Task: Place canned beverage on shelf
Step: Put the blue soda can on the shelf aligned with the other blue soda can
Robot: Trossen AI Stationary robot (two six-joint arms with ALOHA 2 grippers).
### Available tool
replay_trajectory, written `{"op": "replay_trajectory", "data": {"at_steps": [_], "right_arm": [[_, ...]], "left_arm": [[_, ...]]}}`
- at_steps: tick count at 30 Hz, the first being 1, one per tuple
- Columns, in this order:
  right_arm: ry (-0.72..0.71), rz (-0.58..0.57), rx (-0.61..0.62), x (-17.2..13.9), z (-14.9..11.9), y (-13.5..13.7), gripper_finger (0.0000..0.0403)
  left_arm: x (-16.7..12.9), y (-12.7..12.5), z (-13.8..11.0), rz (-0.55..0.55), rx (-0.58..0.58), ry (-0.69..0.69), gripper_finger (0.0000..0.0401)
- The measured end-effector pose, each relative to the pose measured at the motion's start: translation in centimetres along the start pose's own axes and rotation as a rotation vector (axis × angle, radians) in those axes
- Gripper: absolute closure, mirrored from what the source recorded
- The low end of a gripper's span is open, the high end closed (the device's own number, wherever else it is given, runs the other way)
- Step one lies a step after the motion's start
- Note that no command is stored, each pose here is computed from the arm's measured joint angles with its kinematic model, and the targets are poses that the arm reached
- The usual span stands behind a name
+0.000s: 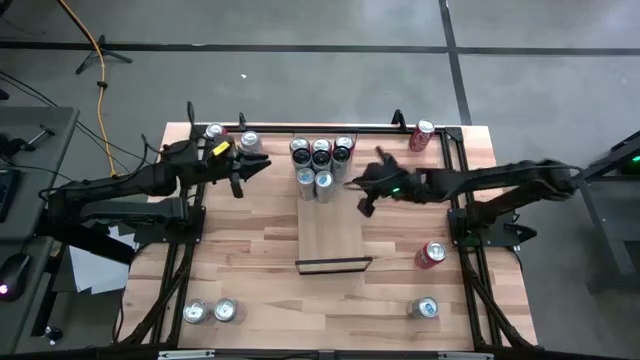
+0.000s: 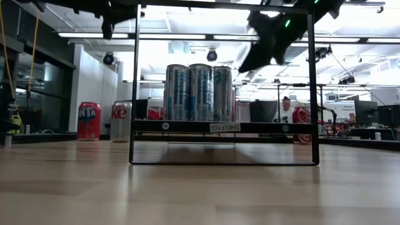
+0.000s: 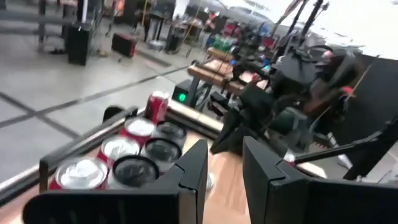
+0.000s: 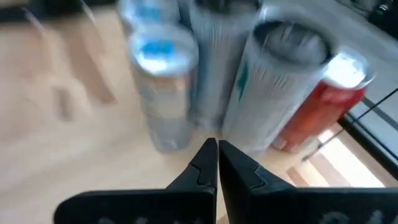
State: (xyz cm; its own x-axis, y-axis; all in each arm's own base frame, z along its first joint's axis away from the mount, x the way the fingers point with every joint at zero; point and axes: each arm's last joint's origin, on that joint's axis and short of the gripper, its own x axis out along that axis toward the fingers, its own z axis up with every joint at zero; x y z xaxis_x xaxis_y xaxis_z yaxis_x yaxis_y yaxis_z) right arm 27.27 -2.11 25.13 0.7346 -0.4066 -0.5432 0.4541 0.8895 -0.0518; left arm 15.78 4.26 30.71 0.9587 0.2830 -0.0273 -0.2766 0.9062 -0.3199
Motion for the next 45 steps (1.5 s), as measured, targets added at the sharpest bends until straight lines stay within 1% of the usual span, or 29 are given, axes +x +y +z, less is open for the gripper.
{"op": "replay_trajectory", "data": {"at_steps": [2,6,9,11,13,18,21,25,28,29,31,33,36,42,45], "right_arm": [[-0.069,0.057,0.036,-2.2,1.1,-0.7,0.0403],[-0.253,0.197,0.096,-6.4,3.1,-2.0,0.0403],[-0.376,0.239,0.138,-8.8,4.1,-2.8,0.0403],[-0.442,0.252,0.161,-10.0,4.5,-3.2,0.0403],[-0.49,0.261,0.175,-10.7,4.8,-3.4,0.0403],[-0.513,0.247,0.186,-10.8,5.0,-3.5,0.0403],[-0.495,0.219,0.186,-10.3,4.9,-3.4,0.0402],[-0.48,0.216,0.181,-9.8,4.9,-3.2,0.0402],[-0.481,0.219,0.188,-9.7,4.9,-3.1,0.0402],[-0.477,0.23,0.198,-9.7,4.9,-3.2,0.0401],[-0.471,0.288,0.196,-9.6,5.0,-3.3,0.0391],[-0.463,0.347,0.195,-9.6,5.0,-3.3,0.0368],[-0.456,0.394,0.178,-9.5,5.1,-3.5,0.0312],[-0.445,0.433,0.194,-9.3,5.1,-4.2,0.0154],[-0.452,0.423,0.166,-9.2,5.2,-4.3,0.009]], "left_arm": [[-0.6,-0.3,0.8,-0.021,0.032,-0.032,0.0348],[-1.5,-0.9,2.4,-0.047,0.167,-0.093,0.0356],[-1.5,-1.0,2.4,-0.051,0.228,-0.087,0.0373],[-1.4,-1.0,2.2,-0.052,0.24,-0.069,0.039],[-1.3,-1.1,2.1,-0.065,0.253,-0.055,0.0398],[-0.9,-1.4,1.1,-0.149,0.262,-0.011,0.04],[-0.8,-1.5,0.6,-0.176,0.258,-0.03,0.0401],[-0.7,-1.5,0.6,-0.173,0.251,-0.056,0.0401],[-0.7,-1.4,0.6,-0.15,0.233,-0.066,0.0401],[-0.7,-1.4,0.6,-0.14,0.223,-0.066,0.0401],[-0.7,-1.4,0.6,-0.135,0.2,-0.062,0.0401],[-0.7,-1.3,0.6,-0.134,0.197,-0.06,0.0401],[-0.6,-1.3,0.6,-0.133,0.19,-0.059,0.0401],[-0.6,-1.2,0.6,-0.075,0.12,-0.07,0.0401],[-0.6,-1.1,0.6,-0.06,0.115,-0.074,0.0401]]}}
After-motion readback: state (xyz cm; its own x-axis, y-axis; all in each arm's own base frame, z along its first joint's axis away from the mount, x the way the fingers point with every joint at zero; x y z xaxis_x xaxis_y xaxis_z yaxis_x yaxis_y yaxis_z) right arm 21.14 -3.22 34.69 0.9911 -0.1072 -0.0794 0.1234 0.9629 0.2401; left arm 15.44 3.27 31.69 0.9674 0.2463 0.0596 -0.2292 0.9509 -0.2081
